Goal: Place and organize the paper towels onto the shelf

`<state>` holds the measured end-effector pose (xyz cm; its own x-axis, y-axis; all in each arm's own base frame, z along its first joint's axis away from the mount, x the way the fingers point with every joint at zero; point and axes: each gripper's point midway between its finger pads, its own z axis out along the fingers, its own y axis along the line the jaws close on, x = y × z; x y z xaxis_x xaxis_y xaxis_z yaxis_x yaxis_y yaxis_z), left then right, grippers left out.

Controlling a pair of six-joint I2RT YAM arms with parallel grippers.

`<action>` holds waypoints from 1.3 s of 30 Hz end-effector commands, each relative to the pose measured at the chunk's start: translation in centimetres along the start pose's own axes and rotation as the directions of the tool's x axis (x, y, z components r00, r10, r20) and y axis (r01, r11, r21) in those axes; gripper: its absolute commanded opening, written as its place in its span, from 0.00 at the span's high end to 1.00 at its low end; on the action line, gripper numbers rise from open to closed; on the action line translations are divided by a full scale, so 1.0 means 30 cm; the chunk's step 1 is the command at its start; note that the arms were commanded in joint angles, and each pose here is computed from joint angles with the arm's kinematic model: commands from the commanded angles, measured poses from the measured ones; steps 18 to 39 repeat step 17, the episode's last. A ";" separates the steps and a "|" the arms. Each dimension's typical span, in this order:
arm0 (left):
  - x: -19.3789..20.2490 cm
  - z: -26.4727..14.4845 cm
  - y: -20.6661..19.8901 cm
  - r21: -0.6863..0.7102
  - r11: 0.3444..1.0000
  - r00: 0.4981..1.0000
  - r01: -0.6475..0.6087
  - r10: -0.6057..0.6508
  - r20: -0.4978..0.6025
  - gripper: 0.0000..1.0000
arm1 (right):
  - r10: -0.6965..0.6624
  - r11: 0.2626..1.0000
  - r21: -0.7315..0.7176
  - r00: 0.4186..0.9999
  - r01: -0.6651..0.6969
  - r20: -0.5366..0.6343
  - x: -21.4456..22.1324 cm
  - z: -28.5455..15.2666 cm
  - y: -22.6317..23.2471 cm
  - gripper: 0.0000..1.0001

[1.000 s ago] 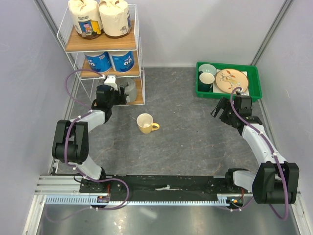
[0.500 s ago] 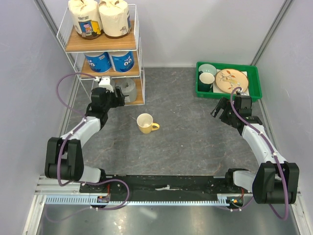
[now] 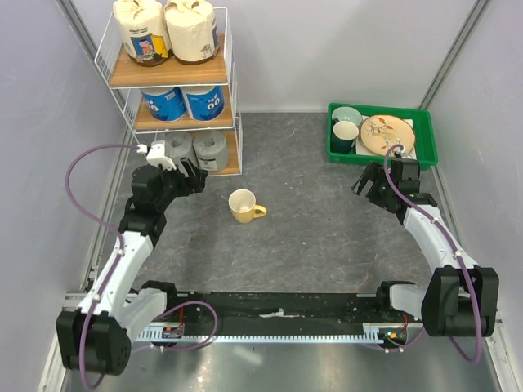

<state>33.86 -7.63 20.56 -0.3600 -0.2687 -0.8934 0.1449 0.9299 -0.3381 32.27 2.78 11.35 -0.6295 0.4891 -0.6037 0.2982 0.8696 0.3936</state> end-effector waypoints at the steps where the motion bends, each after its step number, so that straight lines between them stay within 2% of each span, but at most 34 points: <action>1: 0.028 -0.068 0.027 -0.083 0.991 0.995 0.101 -0.103 -0.015 0.14 | 0.010 0.999 -0.034 0.999 -0.008 0.048 -0.058 0.005 0.033 0.02; 7: 0.030 -0.135 0.100 -0.211 0.974 0.996 0.085 -0.085 0.007 0.13 | 0.014 0.999 -0.042 0.999 -0.011 0.053 -0.065 0.001 0.041 0.02; 14: 0.007 -0.176 0.093 -0.199 0.977 0.996 0.079 -0.068 0.060 0.12 | 0.018 0.999 -0.051 0.998 -0.015 0.060 -0.067 -0.013 0.048 0.02; 17: 0.005 -0.192 0.114 -0.238 0.970 0.998 0.056 -0.045 0.049 0.10 | 0.017 0.998 -0.054 0.998 -0.014 0.058 -0.066 -0.016 0.049 0.02; 39: 0.005 -0.192 0.114 -0.238 0.970 0.998 0.056 -0.045 0.049 0.10 | 0.017 0.998 -0.054 0.998 -0.014 0.058 -0.066 -0.016 0.049 0.02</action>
